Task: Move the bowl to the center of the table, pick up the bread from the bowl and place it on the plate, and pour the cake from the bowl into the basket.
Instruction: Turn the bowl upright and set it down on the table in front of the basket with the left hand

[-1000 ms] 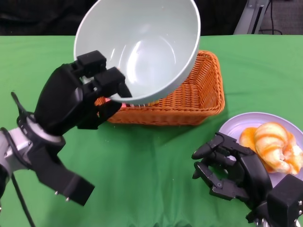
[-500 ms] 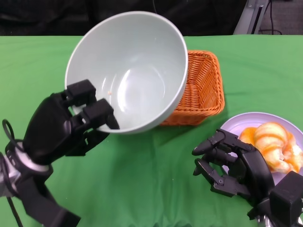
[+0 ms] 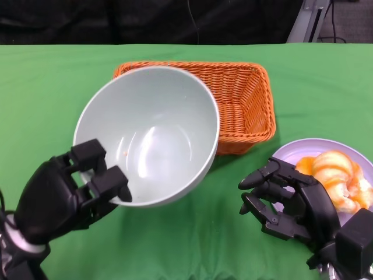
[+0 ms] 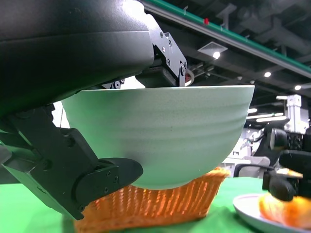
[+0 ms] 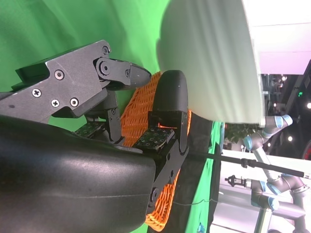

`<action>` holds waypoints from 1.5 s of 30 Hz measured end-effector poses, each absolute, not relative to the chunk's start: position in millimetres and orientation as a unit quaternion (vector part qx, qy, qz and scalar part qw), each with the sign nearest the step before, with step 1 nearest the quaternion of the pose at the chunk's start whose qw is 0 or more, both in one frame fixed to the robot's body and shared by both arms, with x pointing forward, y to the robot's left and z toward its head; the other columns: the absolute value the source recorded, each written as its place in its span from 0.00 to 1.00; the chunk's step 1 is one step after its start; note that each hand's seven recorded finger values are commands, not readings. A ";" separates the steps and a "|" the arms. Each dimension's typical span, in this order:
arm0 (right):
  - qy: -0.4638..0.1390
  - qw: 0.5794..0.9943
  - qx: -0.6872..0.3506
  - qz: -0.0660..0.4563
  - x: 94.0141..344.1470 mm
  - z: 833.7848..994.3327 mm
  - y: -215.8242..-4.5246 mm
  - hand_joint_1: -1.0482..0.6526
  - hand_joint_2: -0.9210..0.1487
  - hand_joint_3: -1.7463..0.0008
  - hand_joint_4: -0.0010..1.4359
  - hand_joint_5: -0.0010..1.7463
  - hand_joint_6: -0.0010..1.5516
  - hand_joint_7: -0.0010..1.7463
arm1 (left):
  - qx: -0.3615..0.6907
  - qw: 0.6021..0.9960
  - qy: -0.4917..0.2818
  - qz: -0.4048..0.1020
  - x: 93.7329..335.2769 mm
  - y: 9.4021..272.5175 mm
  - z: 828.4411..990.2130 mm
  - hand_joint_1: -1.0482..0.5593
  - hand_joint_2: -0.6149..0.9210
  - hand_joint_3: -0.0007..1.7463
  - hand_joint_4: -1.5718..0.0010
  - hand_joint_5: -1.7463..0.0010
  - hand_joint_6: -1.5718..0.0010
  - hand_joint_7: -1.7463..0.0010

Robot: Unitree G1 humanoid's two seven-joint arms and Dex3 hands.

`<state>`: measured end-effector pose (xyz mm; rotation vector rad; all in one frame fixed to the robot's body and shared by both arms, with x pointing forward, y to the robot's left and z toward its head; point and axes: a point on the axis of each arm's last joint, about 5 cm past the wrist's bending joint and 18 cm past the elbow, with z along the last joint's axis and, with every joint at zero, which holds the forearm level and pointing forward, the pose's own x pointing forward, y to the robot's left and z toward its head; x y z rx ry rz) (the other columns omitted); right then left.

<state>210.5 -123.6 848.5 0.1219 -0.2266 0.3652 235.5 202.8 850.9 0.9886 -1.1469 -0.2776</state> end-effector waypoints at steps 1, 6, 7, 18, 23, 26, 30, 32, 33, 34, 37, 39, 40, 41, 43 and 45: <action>-0.113 0.975 0.060 0.181 210.6 848.5 -123.7 0.54 0.16 0.68 0.50 0.81 0.47 0.61 | 0.447 0.719 -0.517 -0.126 233.8 203.5 849.4 0.67 0.67 0.61 0.54 0.00 0.63 0.00; -0.112 0.975 0.060 0.182 211.0 849.4 -124.4 0.53 0.15 0.70 0.50 0.80 0.47 0.61 | 0.449 0.724 -0.508 -0.124 223.2 207.3 842.4 0.67 0.68 0.60 0.54 0.00 0.61 0.00; -0.110 0.975 0.059 0.181 211.2 849.4 -125.1 0.53 0.15 0.70 0.50 0.80 0.47 0.61 | 0.449 0.726 -0.506 -0.125 220.2 207.6 840.3 0.67 0.67 0.60 0.54 0.00 0.61 0.00; -0.109 0.976 0.056 0.181 210.9 850.6 -126.8 0.53 0.11 0.75 0.50 0.80 0.47 0.61 | 0.449 0.752 -0.466 -0.125 190.7 218.4 822.1 0.69 0.68 0.55 0.54 0.00 0.62 0.00; -0.107 0.976 0.056 0.178 208.4 849.5 -127.2 0.53 0.11 0.75 0.51 0.79 0.47 0.60 | 0.444 0.765 -0.450 -0.126 182.0 222.3 818.6 0.68 0.74 0.44 0.53 0.00 0.60 0.00; -0.107 0.977 0.056 0.178 207.3 849.4 -127.2 0.53 0.10 0.75 0.51 0.79 0.47 0.60 | 0.445 0.767 -0.444 -0.127 179.5 223.0 817.2 0.69 0.76 0.42 0.53 0.00 0.60 0.00; -0.110 0.976 0.056 0.179 206.5 849.6 -126.8 0.54 0.10 0.75 0.51 0.79 0.47 0.60 | 0.449 0.768 -0.439 -0.128 178.2 224.1 816.1 0.69 0.75 0.40 0.54 0.00 0.60 0.01; -0.110 0.976 0.056 0.180 206.1 849.8 -126.6 0.54 0.11 0.75 0.51 0.79 0.48 0.60 | 0.452 0.768 -0.434 -0.129 177.5 225.6 815.3 0.69 0.75 0.40 0.54 0.00 0.60 0.01; -0.112 0.976 0.056 0.179 205.5 850.5 -126.7 0.54 0.11 0.75 0.51 0.79 0.48 0.61 | 0.455 0.768 -0.431 -0.130 177.1 226.4 814.8 0.70 0.75 0.40 0.54 0.00 0.60 0.01; -0.115 0.976 0.056 0.178 205.0 851.6 -126.6 0.54 0.11 0.75 0.51 0.79 0.47 0.61 | 0.456 0.769 -0.428 -0.131 176.6 227.3 814.2 0.70 0.74 0.40 0.54 0.00 0.60 0.01; -0.121 0.975 0.058 0.178 204.2 853.9 -125.6 0.55 0.11 0.75 0.51 0.79 0.47 0.60 | 0.464 0.769 -0.419 -0.131 175.2 230.0 812.5 0.71 0.73 0.39 0.55 0.00 0.61 0.00; -0.121 0.974 0.059 0.180 202.9 854.5 -124.7 0.55 0.11 0.74 0.50 0.79 0.47 0.60 | 0.470 0.770 -0.410 -0.134 174.4 231.7 811.6 0.71 0.74 0.39 0.55 0.00 0.62 0.00; -0.121 0.974 0.059 0.180 202.4 854.7 -124.3 0.55 0.11 0.74 0.50 0.79 0.47 0.60 | 0.473 0.771 -0.405 -0.134 174.0 232.5 811.1 0.72 0.74 0.39 0.55 0.00 0.62 0.00; -0.120 0.975 0.060 0.180 201.8 854.9 -123.9 0.55 0.11 0.74 0.50 0.79 0.48 0.60 | 0.476 0.771 -0.400 -0.135 173.6 233.3 810.5 0.72 0.74 0.39 0.55 0.00 0.62 0.00; -0.119 0.975 0.061 0.179 201.0 854.8 -123.1 0.55 0.12 0.74 0.50 0.79 0.48 0.60 | 0.480 0.772 -0.393 -0.135 172.8 234.4 809.1 0.73 0.73 0.38 0.55 0.00 0.61 0.00; -0.119 0.974 0.062 0.180 200.6 854.9 -122.1 0.54 0.12 0.74 0.50 0.79 0.47 0.60 | 0.487 0.772 -0.386 -0.135 172.4 234.8 806.7 0.75 0.73 0.38 0.55 0.00 0.61 0.00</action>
